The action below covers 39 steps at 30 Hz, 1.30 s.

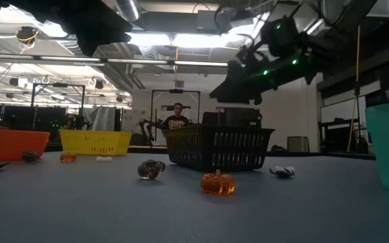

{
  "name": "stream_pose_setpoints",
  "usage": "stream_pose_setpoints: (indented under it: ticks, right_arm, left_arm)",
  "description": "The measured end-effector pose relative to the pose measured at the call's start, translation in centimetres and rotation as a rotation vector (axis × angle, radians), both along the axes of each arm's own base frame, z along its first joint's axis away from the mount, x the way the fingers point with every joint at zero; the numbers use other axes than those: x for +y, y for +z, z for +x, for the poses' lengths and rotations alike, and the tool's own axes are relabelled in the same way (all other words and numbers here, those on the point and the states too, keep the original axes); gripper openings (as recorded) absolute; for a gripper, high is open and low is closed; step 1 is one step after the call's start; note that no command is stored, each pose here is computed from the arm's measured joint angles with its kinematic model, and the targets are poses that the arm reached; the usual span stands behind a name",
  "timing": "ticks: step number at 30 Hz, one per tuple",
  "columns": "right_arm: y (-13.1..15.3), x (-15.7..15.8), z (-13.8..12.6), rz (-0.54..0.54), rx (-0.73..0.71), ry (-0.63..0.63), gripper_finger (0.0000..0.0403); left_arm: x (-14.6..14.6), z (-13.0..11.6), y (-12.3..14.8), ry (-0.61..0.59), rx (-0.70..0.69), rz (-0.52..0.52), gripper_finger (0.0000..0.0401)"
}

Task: Sort Halloween decoration
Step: Put the violet witch hat into the top yellow bin

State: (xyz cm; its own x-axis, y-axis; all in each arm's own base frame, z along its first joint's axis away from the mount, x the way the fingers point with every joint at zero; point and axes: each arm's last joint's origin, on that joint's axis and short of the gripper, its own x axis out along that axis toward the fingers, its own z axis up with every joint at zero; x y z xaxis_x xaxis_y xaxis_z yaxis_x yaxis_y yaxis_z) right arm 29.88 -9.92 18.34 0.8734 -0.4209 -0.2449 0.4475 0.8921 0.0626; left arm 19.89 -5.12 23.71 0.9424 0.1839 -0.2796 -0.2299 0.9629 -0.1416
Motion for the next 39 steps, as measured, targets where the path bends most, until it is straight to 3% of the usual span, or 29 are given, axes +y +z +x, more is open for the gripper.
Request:
stream_pose_setpoints:
  ticks: [13, 20, 31, 39]
  right_arm:
    - [-4.9, -1.1, 3.4, 0.047, 0.151, -0.001, 0.0227]
    - [-6.2, -1.0, 3.0, 0.103, 0.259, -0.019, 0.0227]
    - [-8.3, -1.2, 3.1, 0.087, 0.304, -0.084, 0.0227]
    - [-8.4, -1.3, 3.2, 0.079, 0.298, -0.098, 0.0227]
  left_arm:
    - [0.0, 0.0, -0.1, 0.002, 0.008, 0.003, 0.0121]
    - [0.2, 0.0, -0.1, 0.009, 0.014, 0.005, 0.0121]
    - [0.3, 0.0, -0.1, 0.013, 0.013, 0.005, 0.0121]
    - [0.3, 0.0, -0.1, 0.013, 0.014, 0.005, 0.0121]
